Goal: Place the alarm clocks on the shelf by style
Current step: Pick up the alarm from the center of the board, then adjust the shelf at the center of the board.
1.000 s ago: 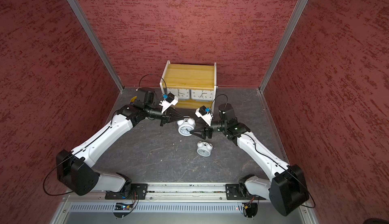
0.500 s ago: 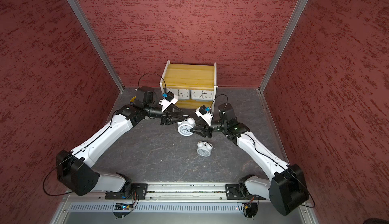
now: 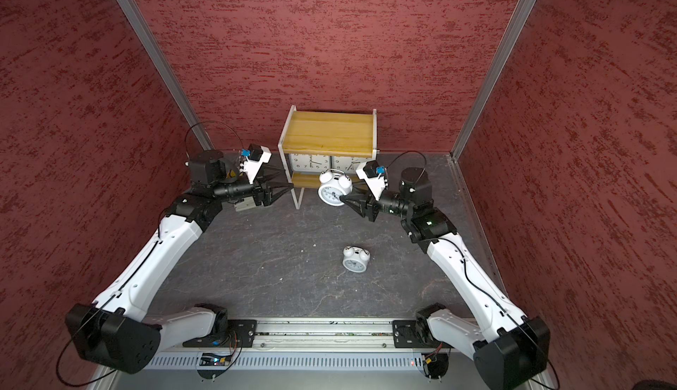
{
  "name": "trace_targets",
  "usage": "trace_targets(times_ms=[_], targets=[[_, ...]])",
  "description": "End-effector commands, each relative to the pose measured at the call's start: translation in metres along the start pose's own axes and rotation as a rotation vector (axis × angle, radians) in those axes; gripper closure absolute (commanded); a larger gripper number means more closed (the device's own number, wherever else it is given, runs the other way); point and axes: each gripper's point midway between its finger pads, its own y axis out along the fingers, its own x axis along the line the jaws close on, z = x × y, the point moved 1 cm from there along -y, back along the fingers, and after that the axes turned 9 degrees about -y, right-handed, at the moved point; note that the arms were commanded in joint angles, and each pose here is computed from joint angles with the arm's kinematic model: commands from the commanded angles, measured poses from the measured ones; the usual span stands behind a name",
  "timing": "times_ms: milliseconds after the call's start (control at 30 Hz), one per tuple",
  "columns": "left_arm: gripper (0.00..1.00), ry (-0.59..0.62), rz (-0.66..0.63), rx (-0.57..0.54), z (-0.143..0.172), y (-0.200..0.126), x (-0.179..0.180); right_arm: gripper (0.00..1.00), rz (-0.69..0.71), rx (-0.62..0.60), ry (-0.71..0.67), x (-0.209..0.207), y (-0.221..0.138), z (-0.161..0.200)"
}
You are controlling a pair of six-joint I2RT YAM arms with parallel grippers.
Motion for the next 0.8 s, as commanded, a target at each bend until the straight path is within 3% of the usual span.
trace_targets(times_ms=[0, 167, 300, 467, 767], targets=[[0.28, -0.042, -0.162, -0.024, -0.002, -0.007, 0.032, 0.77, 0.077, -0.095, -0.076, -0.018, -0.012, -0.052], [0.29, -0.083, -0.278, -0.03, -0.002, -0.004, 0.066, 0.77, 0.143, -0.116, -0.103, -0.043, -0.013, -0.085], [0.31, -0.094, -0.219, -0.021, -0.004, 0.012, 0.073, 0.76, 0.227, -0.094, -0.095, -0.073, -0.009, -0.097], [0.41, -0.117, -0.192, -0.015, -0.001, 0.028, 0.086, 0.75, 0.299, -0.061, -0.064, -0.105, -0.002, -0.099], [0.52, -0.147, -0.136, 0.036, 0.01, 0.05, 0.096, 0.75, 0.305, -0.034, -0.044, -0.136, 0.018, -0.094]])
